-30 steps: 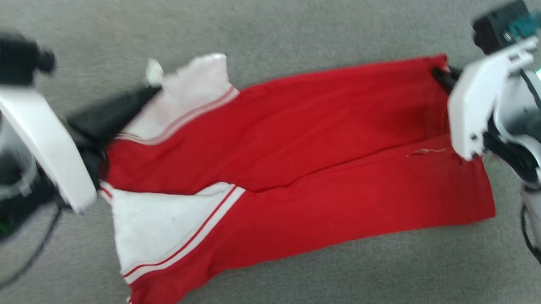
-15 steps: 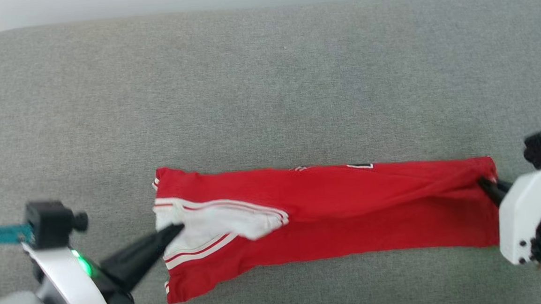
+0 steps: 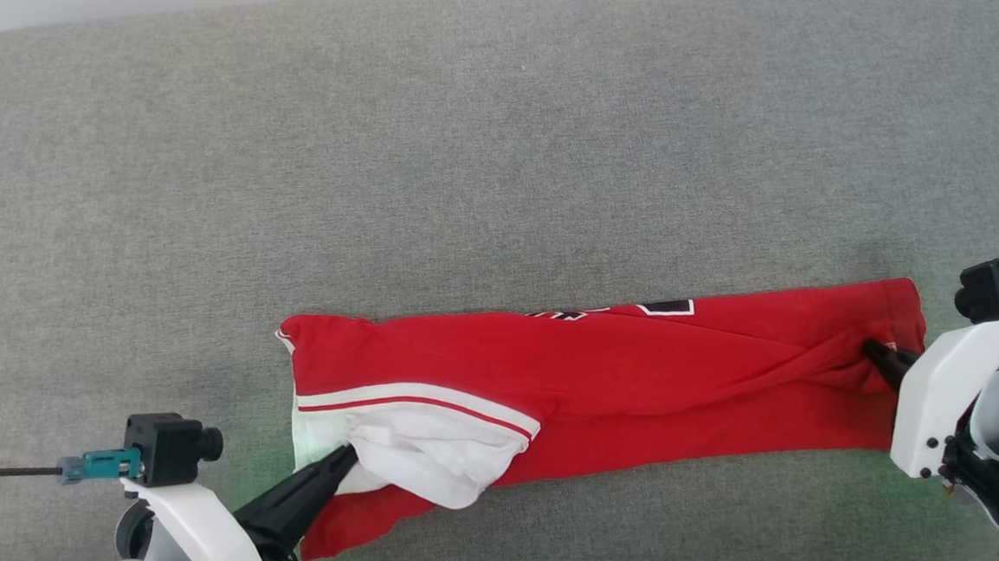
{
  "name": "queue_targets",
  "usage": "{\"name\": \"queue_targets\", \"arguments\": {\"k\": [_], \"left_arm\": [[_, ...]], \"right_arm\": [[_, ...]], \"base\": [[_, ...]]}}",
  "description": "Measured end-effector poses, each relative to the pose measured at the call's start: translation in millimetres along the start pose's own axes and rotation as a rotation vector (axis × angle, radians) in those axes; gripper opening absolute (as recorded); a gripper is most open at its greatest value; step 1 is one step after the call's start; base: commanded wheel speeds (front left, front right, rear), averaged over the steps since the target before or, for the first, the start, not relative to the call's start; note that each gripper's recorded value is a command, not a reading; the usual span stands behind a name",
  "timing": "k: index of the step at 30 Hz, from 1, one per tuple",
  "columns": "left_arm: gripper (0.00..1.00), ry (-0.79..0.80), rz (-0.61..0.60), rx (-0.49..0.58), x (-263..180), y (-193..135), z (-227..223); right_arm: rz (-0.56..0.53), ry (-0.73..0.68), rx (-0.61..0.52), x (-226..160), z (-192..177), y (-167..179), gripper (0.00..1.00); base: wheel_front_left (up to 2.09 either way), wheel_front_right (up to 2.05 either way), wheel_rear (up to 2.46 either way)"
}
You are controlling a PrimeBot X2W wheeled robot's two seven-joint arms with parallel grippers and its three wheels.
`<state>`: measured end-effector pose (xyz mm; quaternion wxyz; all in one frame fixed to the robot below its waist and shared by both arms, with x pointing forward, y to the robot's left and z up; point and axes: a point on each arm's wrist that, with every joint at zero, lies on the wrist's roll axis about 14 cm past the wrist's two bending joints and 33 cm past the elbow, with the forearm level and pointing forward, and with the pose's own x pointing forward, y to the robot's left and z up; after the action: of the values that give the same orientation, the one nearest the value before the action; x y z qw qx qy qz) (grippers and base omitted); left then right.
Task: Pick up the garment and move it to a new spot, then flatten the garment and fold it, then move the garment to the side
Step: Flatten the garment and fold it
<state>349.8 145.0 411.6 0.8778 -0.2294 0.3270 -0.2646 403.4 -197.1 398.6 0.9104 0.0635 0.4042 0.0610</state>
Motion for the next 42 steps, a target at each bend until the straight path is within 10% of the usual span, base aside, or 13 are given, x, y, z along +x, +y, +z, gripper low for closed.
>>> {"name": "queue_targets", "arguments": {"k": [2,4,5,8,26,38,42], "left_arm": [[0.0,0.003,0.015,-0.002,2.6,5.4,-2.3],[0.05,-0.004,0.021,-0.003,5.1,7.6,-0.7],[0.34,-0.018,0.022,-0.005,6.6,8.1,3.0],[0.98,-0.053,0.026,0.005,5.7,8.4,9.4],[1.0,-0.374,0.296,0.006,-50.1,50.3,17.8],[1.0,-0.577,0.479,0.281,-103.1,46.3,41.8],[1.0,-0.582,0.489,0.322,-105.2,39.5,38.1]], "right_arm": [[0.001,0.001,0.004,3.3,-1.8,0.1,0.0],[0.0,-0.007,0.004,4.6,-1.1,-0.1,0.56],[-0.004,-0.016,0.007,4.0,0.4,-1.8,1.0],[-0.014,-0.034,0.016,0.5,3.9,-7.0,1.0],[-0.024,0.074,0.174,8.4,-16.2,-22.5,1.0],[-0.013,0.129,0.155,12.8,-14.8,-18.0,0.98],[-0.012,0.147,0.158,12.1,-17.1,-17.3,0.36]], "base": [[0.0,0.0,0.0],[0.0,0.0,0.0],[0.0,0.0,0.0],[0.0,0.0,0.0],[0.0,0.0,0.0],[0.0,0.0,0.0],[0.0,0.0,0.0]]}}
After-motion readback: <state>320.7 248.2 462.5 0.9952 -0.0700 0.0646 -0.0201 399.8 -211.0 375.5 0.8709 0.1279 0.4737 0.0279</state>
